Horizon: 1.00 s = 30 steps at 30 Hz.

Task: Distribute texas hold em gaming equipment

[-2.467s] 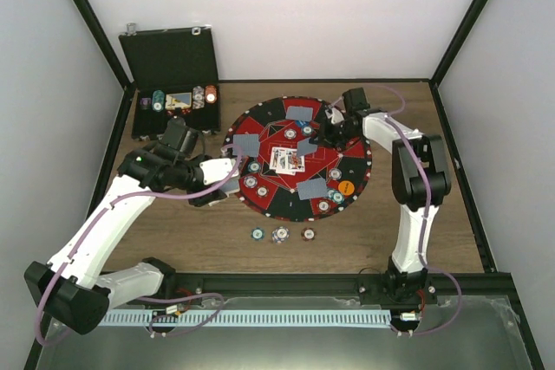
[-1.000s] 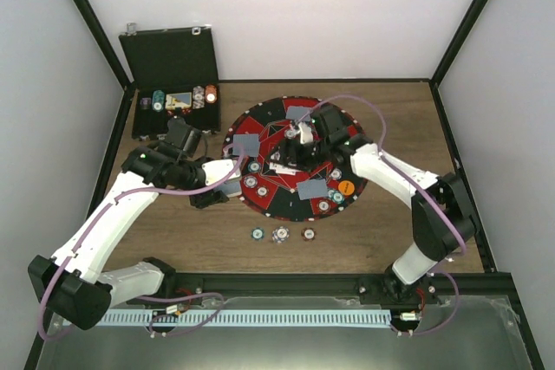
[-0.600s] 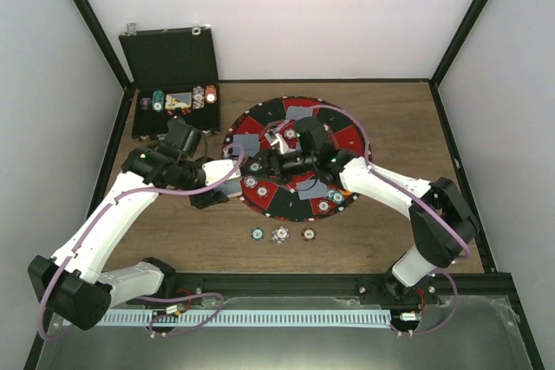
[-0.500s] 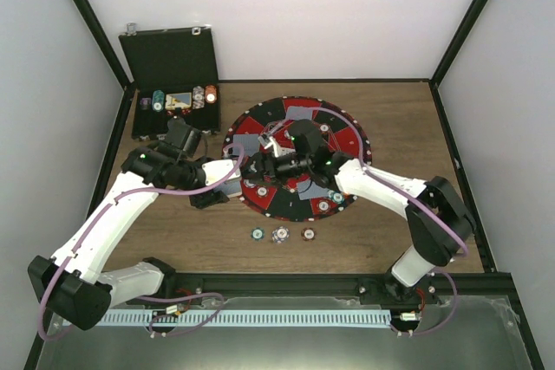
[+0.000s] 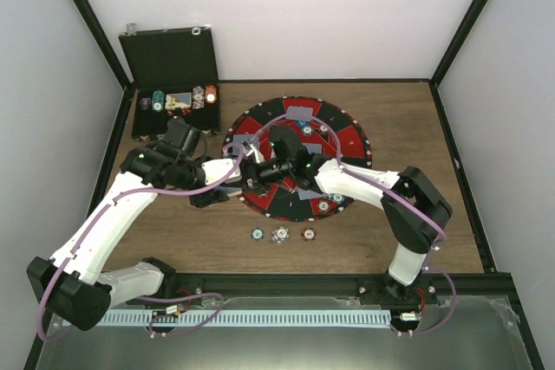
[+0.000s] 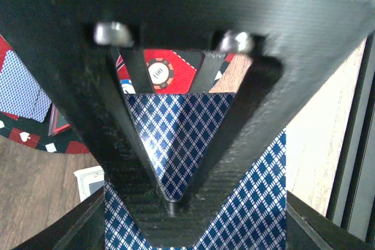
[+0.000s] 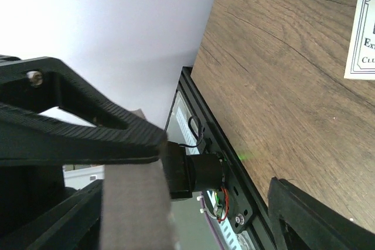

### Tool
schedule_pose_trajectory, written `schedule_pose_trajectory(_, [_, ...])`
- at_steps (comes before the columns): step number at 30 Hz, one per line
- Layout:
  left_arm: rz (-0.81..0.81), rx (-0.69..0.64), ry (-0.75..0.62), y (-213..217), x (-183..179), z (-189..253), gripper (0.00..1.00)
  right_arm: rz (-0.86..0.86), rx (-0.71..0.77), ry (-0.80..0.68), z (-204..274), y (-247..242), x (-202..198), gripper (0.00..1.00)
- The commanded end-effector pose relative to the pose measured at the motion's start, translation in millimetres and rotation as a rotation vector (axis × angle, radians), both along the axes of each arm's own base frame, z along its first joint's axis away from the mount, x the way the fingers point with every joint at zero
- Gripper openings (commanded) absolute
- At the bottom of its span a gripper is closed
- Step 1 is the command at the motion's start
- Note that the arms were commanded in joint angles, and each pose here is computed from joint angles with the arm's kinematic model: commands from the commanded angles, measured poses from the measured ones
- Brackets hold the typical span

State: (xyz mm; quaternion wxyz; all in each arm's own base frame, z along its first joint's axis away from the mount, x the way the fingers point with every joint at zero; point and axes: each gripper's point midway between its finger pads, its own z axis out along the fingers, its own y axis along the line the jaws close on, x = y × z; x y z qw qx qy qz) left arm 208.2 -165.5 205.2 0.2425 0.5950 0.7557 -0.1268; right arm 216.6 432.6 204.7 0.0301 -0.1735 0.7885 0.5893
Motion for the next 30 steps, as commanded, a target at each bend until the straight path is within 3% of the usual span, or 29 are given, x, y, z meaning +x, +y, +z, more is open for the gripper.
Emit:
schedule_pose_trajectory(1, [-0.02, -0.038, -0.033, -4, -2, 16, 0.08, 0.013, 0.022, -0.011, 7, 10, 4, 0.72])
schedule_pose_trajectory(16, [-0.024, -0.04, -0.038, -4, -3, 18, 0.08, -0.075, -0.039, 0.035, -25, -33, 27, 0.5])
schedule_pose_trajectory(20, [-0.024, -0.037, -0.041, -4, -2, 18, 0.08, -0.078, -0.037, 0.01, -14, -35, 28, 0.41])
schedule_pose_trajectory(26, [-0.022, -0.023, -0.042, -2, -1, 14, 0.08, -0.103, -0.052, -0.019, -5, -45, 33, 0.17])
schedule_pose_trajectory(30, [-0.019, -0.009, -0.045, 0, 1, 9, 0.08, -0.126, -0.065, -0.034, -1, -54, 38, 0.09])
